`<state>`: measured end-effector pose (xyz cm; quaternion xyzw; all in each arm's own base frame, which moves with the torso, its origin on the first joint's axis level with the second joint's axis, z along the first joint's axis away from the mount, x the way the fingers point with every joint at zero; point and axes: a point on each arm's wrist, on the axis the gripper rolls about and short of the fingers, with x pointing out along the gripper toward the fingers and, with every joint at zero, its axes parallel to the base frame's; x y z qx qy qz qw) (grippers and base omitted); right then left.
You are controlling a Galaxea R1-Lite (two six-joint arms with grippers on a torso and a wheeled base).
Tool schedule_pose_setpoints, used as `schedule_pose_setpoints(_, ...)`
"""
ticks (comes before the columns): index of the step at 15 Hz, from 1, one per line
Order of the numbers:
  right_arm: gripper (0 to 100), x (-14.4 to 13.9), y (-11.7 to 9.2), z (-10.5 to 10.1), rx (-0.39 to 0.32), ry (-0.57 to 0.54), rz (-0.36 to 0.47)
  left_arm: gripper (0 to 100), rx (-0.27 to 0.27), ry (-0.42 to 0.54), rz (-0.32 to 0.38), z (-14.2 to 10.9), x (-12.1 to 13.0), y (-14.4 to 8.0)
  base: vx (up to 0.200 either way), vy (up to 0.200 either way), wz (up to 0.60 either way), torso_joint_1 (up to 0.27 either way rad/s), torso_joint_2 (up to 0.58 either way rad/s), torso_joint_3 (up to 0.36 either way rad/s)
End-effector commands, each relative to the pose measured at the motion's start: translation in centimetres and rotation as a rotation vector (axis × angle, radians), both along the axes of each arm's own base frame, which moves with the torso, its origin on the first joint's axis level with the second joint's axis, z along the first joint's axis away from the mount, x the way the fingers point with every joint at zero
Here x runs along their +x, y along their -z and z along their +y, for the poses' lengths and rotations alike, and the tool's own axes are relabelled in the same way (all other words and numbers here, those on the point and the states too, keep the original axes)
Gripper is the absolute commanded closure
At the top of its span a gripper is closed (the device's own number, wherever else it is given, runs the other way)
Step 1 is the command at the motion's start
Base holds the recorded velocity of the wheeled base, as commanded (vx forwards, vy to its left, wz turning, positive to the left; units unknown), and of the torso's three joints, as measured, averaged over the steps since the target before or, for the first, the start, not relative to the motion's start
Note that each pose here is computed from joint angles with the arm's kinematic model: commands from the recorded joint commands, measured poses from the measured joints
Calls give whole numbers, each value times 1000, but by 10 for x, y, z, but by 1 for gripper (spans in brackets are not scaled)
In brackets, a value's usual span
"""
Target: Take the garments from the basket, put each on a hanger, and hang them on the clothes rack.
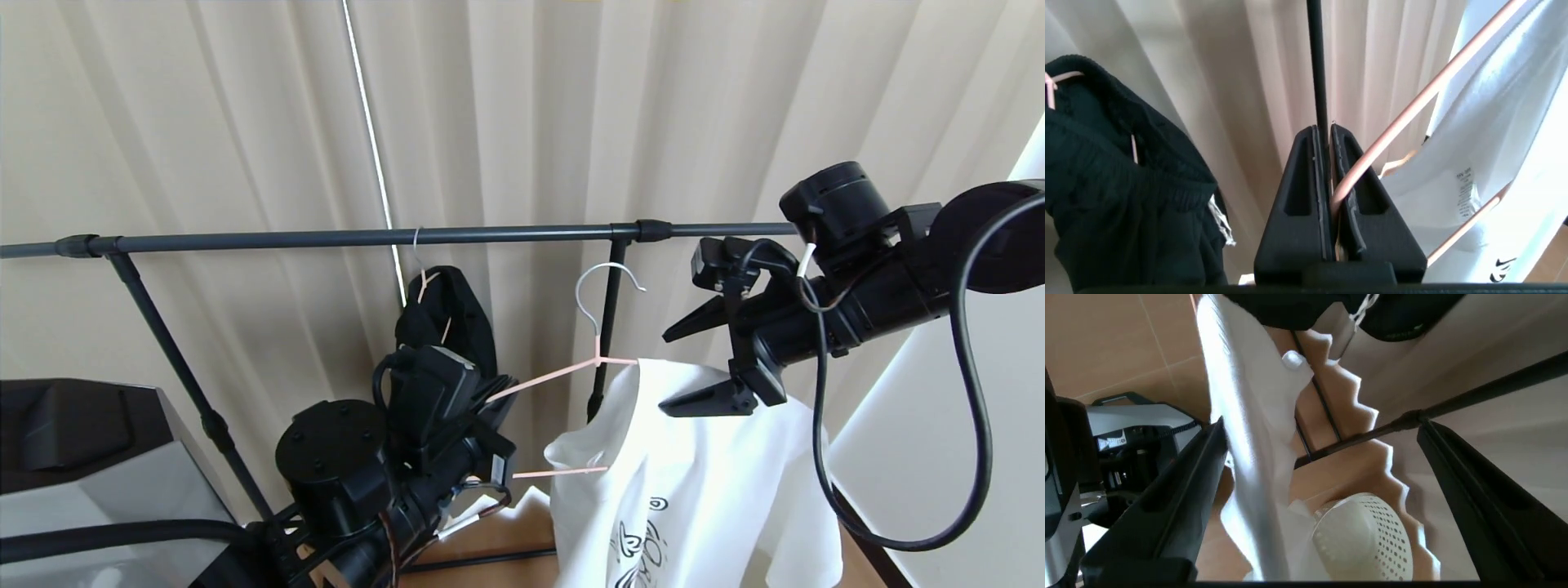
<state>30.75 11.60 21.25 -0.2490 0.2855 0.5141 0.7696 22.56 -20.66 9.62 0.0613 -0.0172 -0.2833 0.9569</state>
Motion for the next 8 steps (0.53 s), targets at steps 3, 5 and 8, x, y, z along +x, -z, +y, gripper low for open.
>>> schedule_pose_setpoints(3, 0, 15, 7, 1, -2, 13, 11, 100, 8, 12, 5, 0, -5, 1, 0, 0, 0, 0, 0, 0)
schedule_pose_setpoints(5, 0, 16, 2, 6, 7, 0, -8, 100, 7, 9, 4, 0, -5, 0, 0, 0, 0, 0, 0, 0)
schedule_pose_setpoints(8, 0, 16, -3, 15, 11, -21, -24, 100, 3, 9, 3, 1, -6, -1, 0, 0, 0, 0, 0, 0)
